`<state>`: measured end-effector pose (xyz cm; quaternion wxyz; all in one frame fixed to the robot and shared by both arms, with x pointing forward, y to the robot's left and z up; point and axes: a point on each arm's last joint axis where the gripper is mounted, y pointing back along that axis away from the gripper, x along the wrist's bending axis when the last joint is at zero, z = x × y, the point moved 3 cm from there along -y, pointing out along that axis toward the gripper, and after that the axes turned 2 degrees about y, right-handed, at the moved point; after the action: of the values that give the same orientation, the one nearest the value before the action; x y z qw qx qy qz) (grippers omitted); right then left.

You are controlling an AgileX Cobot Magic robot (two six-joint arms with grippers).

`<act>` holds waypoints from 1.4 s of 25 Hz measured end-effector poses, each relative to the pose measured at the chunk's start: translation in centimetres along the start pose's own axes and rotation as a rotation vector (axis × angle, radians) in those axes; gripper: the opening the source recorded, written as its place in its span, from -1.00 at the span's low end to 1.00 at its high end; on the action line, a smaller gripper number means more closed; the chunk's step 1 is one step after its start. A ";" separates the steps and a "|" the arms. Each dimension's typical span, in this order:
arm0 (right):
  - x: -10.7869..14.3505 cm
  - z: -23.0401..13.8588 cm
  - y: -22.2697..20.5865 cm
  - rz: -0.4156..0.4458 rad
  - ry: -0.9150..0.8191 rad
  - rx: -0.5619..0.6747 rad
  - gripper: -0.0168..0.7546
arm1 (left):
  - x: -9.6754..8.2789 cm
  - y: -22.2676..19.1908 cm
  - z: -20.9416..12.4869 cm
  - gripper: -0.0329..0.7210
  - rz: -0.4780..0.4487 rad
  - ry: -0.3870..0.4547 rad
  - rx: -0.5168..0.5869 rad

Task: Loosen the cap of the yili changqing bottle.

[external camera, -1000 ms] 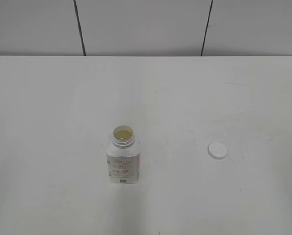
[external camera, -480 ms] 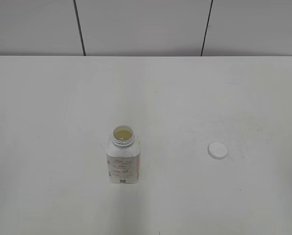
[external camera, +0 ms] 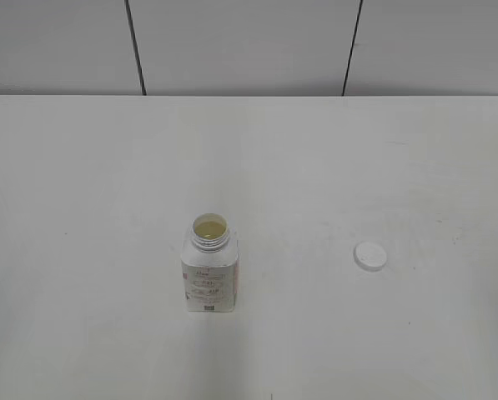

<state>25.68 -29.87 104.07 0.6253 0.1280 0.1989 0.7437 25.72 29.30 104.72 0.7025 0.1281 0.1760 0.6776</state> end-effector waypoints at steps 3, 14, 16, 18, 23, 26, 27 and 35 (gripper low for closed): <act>0.0 0.0 0.0 -0.013 -0.007 0.001 0.48 | 0.0 0.0 0.0 -0.12 0.000 0.000 0.000; -0.1 0.0 0.0 -0.048 -0.025 0.003 0.48 | 0.0 0.0 0.0 -0.26 0.000 0.000 0.000; -0.1 0.0 0.0 -0.048 -0.025 0.003 0.48 | 0.0 0.0 0.0 -0.27 0.000 0.000 0.000; -0.1 0.0 0.0 -0.048 -0.025 0.003 0.48 | 0.0 0.0 0.0 -0.27 0.000 0.000 0.000; -0.1 0.0 0.0 -0.048 -0.025 0.003 0.48 | 0.0 0.0 0.0 -0.27 0.000 0.000 0.000; -0.1 0.0 0.0 -0.048 -0.025 0.003 0.48 | 0.0 0.0 0.0 -0.27 0.000 0.000 0.000; -0.1 0.0 0.0 -0.049 -0.025 0.003 0.48 | 0.0 0.0 0.0 -0.27 0.000 0.000 0.000; -0.3 0.0 0.0 -0.133 -0.068 0.009 0.48 | 0.0 0.0 0.0 -0.28 0.000 0.000 0.000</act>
<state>25.68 -30.14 104.07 0.6791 0.1425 0.1888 0.6949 25.72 29.30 104.72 0.7025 0.1281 0.1760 0.6776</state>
